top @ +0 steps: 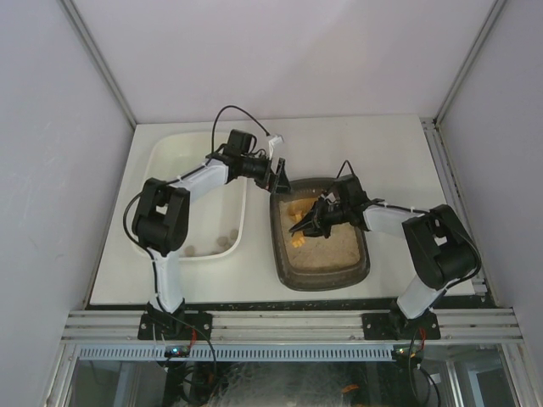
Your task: Clean the litter box
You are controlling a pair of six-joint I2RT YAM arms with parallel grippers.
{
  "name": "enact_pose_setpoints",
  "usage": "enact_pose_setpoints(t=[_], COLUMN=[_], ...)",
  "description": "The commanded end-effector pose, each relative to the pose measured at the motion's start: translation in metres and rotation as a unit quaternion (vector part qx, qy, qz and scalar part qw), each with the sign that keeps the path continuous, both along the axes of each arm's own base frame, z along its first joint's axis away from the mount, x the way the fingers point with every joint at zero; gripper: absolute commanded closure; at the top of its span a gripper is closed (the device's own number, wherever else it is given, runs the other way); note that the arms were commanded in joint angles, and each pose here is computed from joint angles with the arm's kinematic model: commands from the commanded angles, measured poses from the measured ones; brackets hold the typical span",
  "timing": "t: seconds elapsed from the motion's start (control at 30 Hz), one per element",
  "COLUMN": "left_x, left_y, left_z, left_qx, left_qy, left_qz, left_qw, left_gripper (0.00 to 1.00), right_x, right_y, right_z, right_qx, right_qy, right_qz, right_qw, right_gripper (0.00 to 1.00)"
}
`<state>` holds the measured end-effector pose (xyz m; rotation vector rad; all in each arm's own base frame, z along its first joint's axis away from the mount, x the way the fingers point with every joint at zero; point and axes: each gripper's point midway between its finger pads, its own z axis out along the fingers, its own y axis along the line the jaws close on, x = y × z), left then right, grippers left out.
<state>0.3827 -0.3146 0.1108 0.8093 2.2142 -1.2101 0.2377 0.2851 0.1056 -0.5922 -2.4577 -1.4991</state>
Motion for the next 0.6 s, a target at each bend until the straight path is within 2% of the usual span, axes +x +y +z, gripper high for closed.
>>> enact_pose_setpoints(t=[0.0,0.27,0.57], left_x=[-0.051,-0.049,-0.053], left_y=[-0.001,0.000,0.002], left_z=[-0.003,0.001,-0.002], left_qx=[0.000,0.001,0.003], left_qy=[0.104,0.096,0.102], left_qz=[-0.023,-0.020,-0.020], left_qw=[0.994,0.995,0.995], left_gripper=[0.03,0.03,0.03], right_x=[-0.018,-0.037,-0.006], right_y=[0.001,0.008,0.021], right_z=[0.001,-0.016,-0.019], right_qx=[0.006,0.005,-0.012], right_qy=[0.002,-0.009,-0.118], right_qz=[0.054,0.105,0.076], right_qw=[0.998,0.994,0.990], right_gripper=[1.00,1.00,1.00])
